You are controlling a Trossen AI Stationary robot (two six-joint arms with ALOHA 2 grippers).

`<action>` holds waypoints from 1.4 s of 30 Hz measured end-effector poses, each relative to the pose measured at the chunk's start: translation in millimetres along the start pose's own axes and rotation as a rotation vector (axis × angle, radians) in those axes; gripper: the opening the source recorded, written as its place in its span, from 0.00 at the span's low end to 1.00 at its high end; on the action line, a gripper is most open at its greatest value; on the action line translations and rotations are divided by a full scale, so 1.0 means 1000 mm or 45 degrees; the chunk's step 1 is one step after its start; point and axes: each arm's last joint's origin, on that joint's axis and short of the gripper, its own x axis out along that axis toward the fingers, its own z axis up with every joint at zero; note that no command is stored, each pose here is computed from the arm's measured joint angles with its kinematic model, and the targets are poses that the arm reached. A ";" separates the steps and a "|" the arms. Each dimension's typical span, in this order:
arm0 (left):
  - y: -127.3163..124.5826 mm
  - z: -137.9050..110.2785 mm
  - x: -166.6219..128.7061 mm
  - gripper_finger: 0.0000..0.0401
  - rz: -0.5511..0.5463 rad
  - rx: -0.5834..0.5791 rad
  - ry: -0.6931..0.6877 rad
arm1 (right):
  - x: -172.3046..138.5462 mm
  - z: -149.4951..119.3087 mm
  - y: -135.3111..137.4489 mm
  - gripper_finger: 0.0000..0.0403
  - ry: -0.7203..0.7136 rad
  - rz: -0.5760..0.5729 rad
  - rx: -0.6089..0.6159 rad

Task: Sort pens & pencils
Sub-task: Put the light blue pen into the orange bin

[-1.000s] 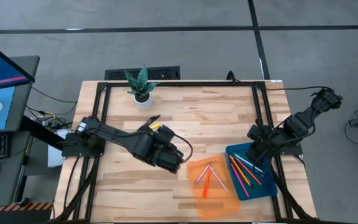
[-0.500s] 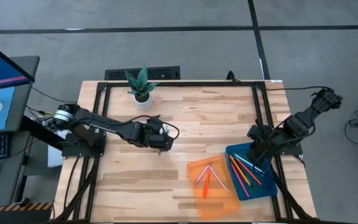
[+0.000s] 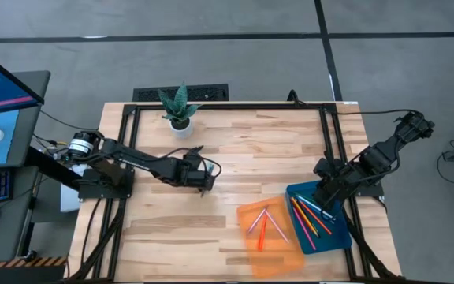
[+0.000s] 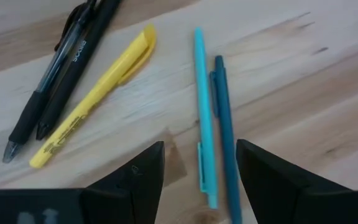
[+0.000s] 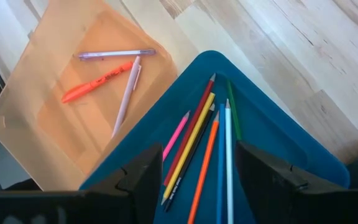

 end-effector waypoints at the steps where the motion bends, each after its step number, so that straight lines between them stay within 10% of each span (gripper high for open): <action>1: 0.001 -0.001 0.001 0.47 0.002 0.001 0.000 | 0.000 0.000 0.000 0.55 0.000 0.000 0.000; 42: -0.007 -0.019 0.057 0.40 0.152 0.097 0.168 | 0.000 -0.001 0.000 0.55 0.032 0.008 0.043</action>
